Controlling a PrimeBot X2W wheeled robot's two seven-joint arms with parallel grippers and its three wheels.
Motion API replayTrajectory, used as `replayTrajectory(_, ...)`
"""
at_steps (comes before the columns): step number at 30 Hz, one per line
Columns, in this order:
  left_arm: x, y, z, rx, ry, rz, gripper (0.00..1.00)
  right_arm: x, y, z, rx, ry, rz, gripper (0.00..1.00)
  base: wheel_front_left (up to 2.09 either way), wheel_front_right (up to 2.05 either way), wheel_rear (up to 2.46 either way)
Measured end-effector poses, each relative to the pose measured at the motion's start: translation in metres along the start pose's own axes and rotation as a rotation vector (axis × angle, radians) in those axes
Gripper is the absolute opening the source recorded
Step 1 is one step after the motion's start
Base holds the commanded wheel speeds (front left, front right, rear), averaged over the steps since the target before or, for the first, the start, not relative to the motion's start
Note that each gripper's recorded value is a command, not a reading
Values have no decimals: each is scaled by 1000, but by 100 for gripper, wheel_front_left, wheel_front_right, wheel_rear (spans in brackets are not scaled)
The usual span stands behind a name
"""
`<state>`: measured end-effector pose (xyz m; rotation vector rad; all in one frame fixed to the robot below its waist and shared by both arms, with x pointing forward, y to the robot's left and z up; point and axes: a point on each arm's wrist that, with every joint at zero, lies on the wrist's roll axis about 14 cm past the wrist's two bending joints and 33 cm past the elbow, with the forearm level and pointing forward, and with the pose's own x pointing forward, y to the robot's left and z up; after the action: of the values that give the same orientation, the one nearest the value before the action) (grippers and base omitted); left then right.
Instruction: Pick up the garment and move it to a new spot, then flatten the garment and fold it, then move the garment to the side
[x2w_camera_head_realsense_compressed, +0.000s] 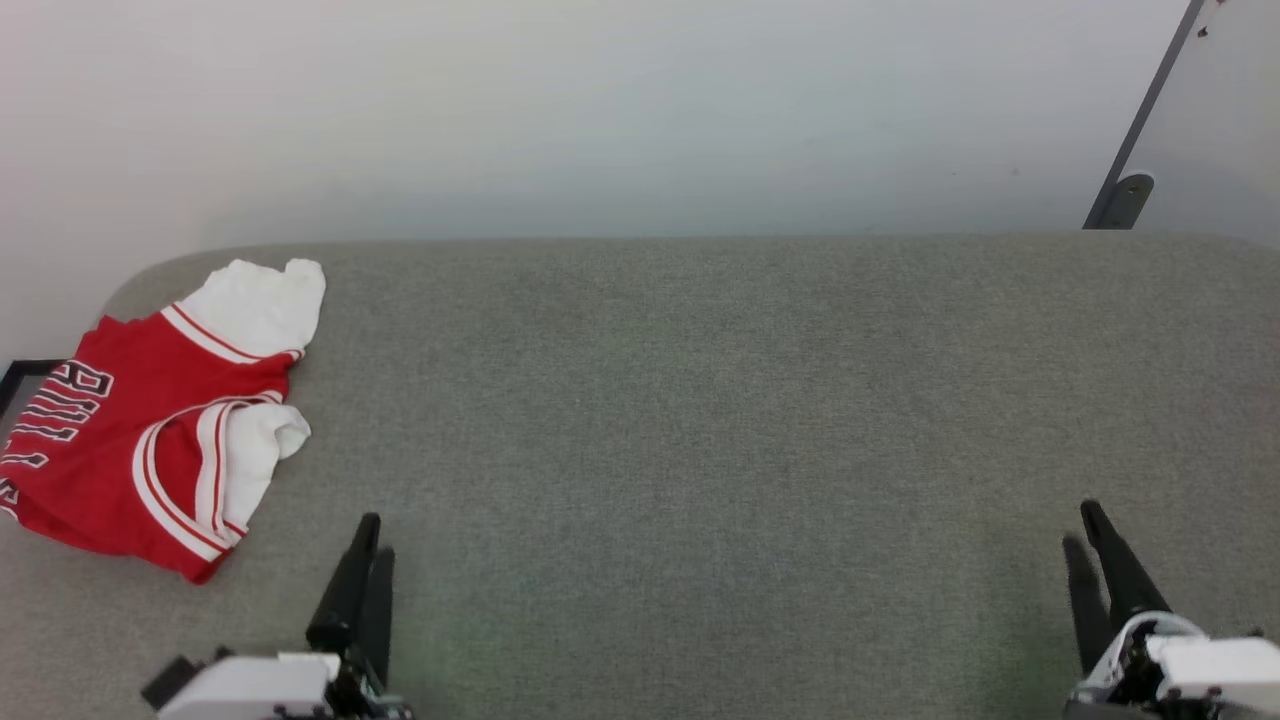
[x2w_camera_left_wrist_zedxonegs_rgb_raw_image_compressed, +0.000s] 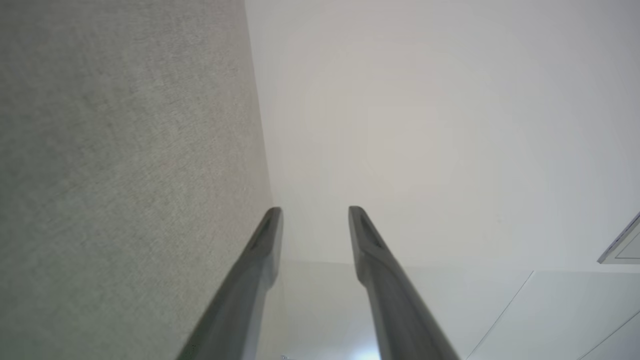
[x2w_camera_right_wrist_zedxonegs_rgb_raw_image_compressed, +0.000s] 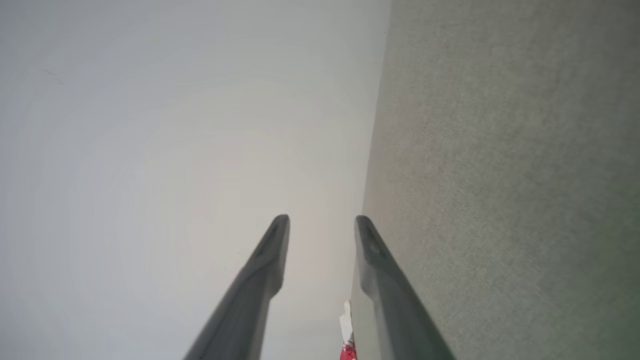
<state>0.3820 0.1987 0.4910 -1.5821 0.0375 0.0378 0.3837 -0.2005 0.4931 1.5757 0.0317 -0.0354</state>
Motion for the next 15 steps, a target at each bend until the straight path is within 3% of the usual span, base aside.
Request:
replayTrajectory(4,-10,22,-1,-10,-6,64,100,-10,-21,1,6,-7,-62,100,0,0,0)
replayTrajectory(15,-9,13,8,72,-49,41,100,-5,-15,-3,-43,-18,-47,100,0,0,0)
